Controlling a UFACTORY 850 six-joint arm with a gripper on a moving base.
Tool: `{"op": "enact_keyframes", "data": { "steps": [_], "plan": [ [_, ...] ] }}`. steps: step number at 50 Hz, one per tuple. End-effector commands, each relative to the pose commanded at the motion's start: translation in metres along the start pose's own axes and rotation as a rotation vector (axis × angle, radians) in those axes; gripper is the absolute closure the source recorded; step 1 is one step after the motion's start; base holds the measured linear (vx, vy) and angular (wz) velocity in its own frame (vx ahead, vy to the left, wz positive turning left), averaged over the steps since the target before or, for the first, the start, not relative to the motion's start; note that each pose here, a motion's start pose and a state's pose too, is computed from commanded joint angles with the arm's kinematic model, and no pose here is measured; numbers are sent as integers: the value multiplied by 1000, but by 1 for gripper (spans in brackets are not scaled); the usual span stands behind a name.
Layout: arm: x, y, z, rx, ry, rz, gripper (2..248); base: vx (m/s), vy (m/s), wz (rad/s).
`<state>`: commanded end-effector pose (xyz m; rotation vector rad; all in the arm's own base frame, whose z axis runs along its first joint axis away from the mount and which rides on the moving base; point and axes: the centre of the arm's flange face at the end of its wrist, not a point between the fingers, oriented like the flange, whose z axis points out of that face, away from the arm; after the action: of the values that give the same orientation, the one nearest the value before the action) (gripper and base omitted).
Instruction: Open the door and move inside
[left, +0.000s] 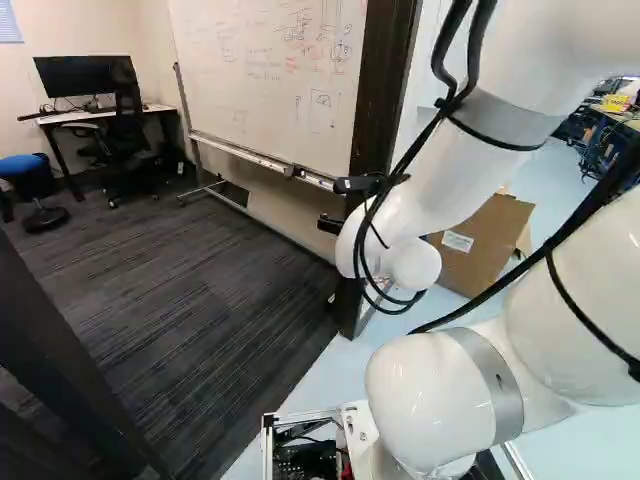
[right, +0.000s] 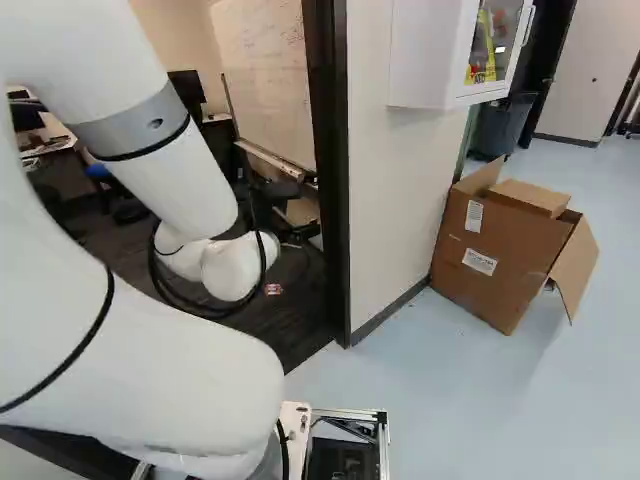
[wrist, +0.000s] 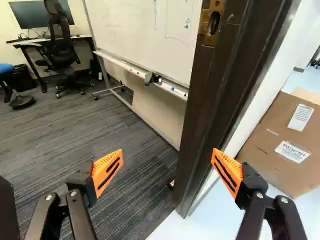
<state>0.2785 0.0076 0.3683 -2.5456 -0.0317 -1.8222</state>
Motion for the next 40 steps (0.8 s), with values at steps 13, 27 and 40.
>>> {"op": "enact_keyframes", "data": {
  "steps": [13,27,40],
  "plan": [
    [-4,6,-6,-17,-3,8,3,0,0,0],
    [-5,7,-7,-21,-3,10,3,0,0,0],
    [-5,7,-7,-21,-3,10,3,0,0,0]
  ]
}}
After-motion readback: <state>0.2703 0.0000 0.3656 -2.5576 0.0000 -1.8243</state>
